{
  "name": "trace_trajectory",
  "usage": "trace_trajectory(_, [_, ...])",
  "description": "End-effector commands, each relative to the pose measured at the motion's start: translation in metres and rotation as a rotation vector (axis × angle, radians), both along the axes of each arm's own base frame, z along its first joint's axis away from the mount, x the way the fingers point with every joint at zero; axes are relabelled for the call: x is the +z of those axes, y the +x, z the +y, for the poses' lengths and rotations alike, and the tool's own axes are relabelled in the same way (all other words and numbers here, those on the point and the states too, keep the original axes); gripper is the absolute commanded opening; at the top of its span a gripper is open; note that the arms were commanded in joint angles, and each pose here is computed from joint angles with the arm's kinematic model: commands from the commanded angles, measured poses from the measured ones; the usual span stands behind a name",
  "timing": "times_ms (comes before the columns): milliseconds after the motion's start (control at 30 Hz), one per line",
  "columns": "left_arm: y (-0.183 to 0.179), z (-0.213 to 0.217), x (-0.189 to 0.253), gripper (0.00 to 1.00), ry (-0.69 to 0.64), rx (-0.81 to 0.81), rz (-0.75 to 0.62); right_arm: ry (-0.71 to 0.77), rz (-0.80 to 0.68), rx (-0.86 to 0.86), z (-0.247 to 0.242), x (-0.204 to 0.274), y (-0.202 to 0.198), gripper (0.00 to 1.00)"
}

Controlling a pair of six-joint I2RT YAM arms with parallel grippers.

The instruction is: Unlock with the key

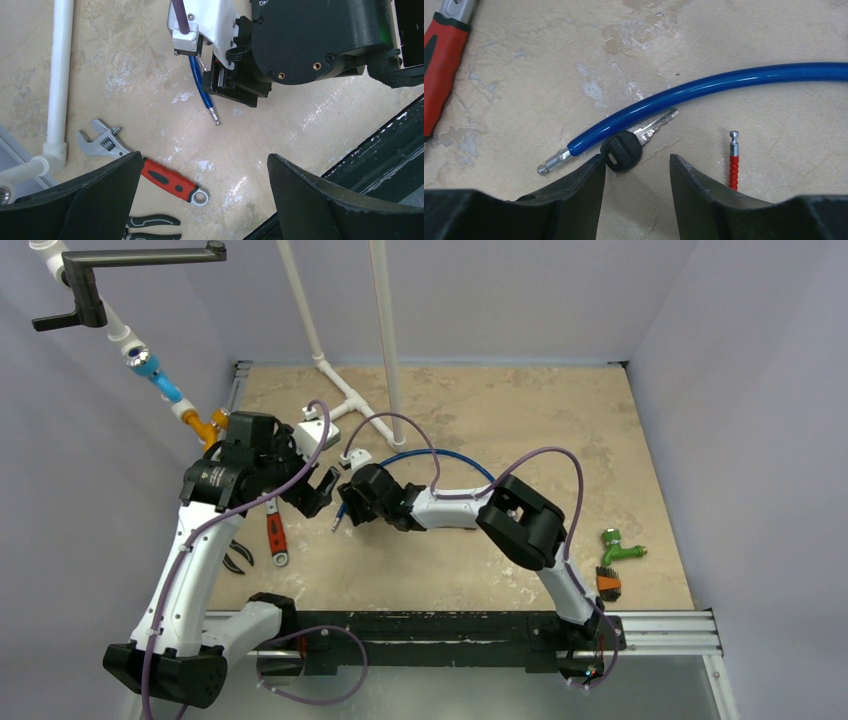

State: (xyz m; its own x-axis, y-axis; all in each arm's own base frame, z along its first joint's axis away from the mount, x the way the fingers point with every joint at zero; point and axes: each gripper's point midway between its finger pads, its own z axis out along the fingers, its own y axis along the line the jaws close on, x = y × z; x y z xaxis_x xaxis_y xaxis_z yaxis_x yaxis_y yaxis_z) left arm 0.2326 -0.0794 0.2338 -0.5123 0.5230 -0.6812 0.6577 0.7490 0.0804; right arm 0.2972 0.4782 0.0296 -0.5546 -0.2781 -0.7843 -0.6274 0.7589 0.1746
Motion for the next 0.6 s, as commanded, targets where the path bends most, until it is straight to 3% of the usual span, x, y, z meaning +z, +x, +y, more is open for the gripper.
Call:
trace_trajectory(0, [0.006,0.003,0.019,0.97,-0.004,0.006,-0.069,0.018,0.033,0.020,0.011,0.002,-0.006,0.49])
trace_trajectory(433, [0.005,0.003,0.019,0.97,-0.008,0.007,-0.070,-0.066,0.048,-0.019,0.007,-0.024,0.001,0.50])
trace_trajectory(567, [0.005,0.004,0.020,0.97,-0.001,0.008,-0.077,-0.114,0.030,-0.023,-0.001,-0.034,-0.003,0.46])
